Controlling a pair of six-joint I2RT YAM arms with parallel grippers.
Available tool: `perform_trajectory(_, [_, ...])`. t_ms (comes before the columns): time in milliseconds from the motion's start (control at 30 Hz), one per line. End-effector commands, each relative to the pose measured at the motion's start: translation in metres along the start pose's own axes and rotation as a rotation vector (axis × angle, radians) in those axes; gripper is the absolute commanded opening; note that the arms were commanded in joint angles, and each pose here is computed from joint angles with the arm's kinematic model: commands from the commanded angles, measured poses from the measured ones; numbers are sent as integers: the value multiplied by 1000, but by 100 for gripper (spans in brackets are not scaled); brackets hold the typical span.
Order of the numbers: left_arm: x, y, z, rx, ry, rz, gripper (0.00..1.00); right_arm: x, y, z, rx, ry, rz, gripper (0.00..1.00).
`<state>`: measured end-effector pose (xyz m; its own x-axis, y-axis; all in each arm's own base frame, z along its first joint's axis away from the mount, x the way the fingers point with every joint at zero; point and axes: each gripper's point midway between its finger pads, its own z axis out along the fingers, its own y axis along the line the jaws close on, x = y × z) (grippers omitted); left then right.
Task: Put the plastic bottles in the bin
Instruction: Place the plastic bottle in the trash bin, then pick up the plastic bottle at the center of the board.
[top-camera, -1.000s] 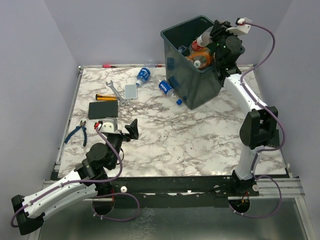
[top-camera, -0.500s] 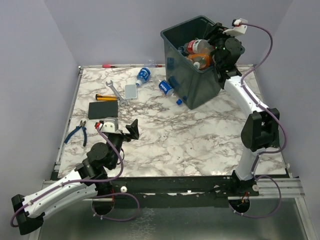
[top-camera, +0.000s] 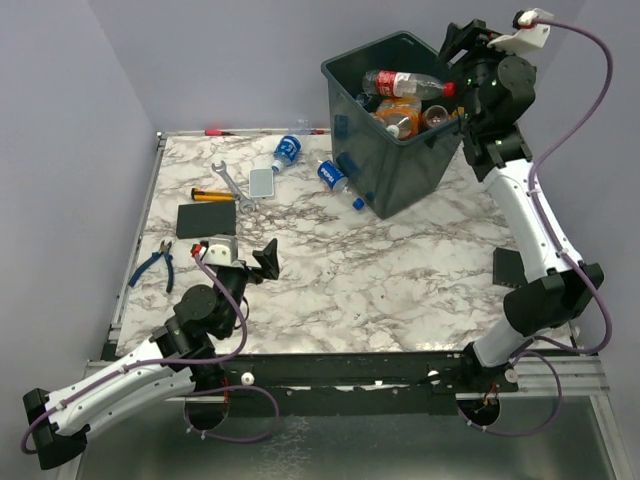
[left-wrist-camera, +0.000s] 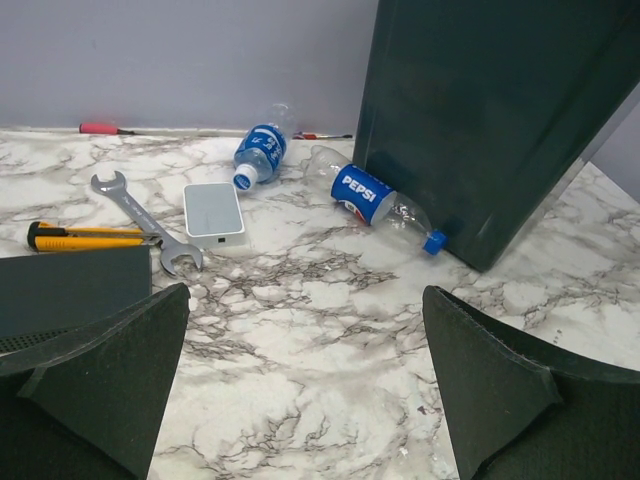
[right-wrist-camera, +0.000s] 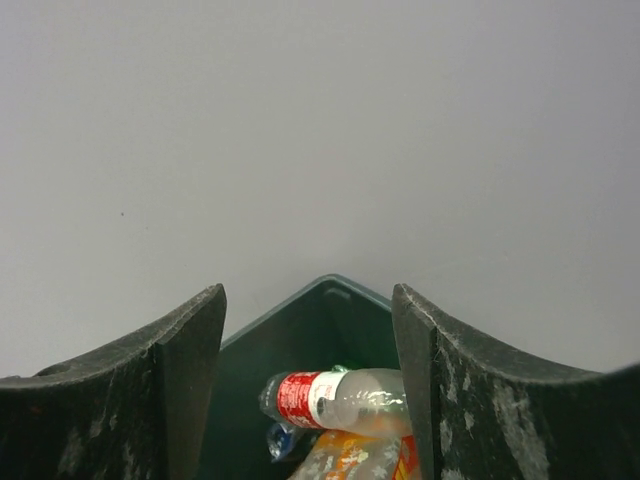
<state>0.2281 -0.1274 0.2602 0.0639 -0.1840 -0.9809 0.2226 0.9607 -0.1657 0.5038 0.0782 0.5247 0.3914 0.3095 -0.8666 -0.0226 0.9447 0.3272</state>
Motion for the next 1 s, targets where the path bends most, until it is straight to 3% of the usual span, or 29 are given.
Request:
perform_trajectory(0, [-1,-7,1,28,3,-2,99,49,-13,-10,25,318,-73,71])
perform_trajectory(67, [0,-8,2,33,8,0,99,68,-18,-21,26,410,-26,71])
perform_trajectory(133, [1,-8,2,34,12,-1,99,69,-6,-39,-61,394,48,71])
perform_trajectory(233, [3,-7,2,27,17,-1,99,45,24,-84,-276,316,167,70])
perform_trajectory(467, [10,-5,4,6,38,23,99,17,63,-175,-559,423,248,68])
perform_trajectory(600, [15,-1,6,-27,58,47,99,12,63,-240,-665,452,300,69])
perform_trajectory(833, [28,-10,15,-45,147,50,99,94,23,-339,-609,732,386,71])
perform_trajectory(967, [32,-38,37,13,222,7,99,128,3,-376,-533,798,474,74])
